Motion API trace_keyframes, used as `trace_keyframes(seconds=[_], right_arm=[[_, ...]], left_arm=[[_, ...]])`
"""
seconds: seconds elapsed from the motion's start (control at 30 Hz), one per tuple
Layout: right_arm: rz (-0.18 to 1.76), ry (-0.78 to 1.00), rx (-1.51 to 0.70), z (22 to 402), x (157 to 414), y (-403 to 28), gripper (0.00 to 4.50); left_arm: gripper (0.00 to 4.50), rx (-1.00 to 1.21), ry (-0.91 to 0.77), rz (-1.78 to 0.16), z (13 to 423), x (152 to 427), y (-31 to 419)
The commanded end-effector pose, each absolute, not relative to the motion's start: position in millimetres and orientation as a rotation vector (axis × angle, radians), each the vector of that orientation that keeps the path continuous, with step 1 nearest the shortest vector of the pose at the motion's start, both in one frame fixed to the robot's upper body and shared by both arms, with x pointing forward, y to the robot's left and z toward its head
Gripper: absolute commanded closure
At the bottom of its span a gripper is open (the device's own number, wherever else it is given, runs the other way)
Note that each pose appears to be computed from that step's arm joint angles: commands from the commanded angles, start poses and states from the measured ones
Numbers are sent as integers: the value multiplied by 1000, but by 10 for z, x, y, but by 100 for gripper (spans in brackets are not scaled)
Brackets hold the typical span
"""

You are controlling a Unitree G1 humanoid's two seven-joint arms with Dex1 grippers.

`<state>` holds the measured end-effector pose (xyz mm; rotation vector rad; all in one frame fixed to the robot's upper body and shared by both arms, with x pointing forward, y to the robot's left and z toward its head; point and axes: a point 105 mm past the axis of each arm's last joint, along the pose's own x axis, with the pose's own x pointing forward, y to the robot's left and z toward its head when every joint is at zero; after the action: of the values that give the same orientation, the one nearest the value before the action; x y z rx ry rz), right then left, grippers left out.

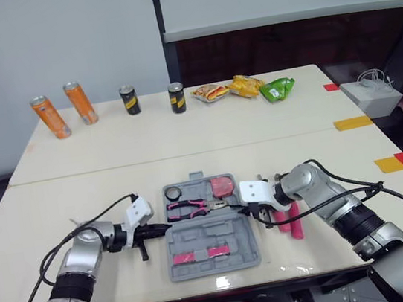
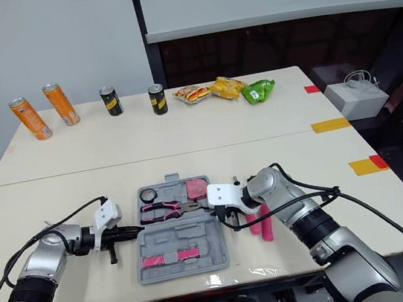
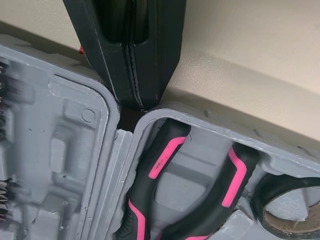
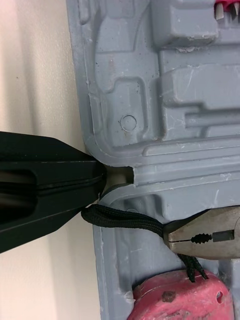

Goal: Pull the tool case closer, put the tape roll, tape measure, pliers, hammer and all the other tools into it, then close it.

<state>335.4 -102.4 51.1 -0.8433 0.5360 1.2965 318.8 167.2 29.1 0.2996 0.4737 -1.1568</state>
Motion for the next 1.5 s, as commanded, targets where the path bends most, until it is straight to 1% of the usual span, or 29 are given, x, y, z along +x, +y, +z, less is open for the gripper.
trace_keyframes(seconds=[0.03, 0.7, 1.5], right_arm=[[1312, 499, -853, 525, 3364, -910, 449], [1316, 487, -847, 539, 3370, -862, 449], [1300, 501, -850, 522, 3393, -911, 449]], left_arm=[[449, 322, 414, -1203, 381, 3242, 1500], [449, 332, 406, -1175, 399, 3326, 1531], [449, 334, 386, -1199, 430, 3354, 1403]])
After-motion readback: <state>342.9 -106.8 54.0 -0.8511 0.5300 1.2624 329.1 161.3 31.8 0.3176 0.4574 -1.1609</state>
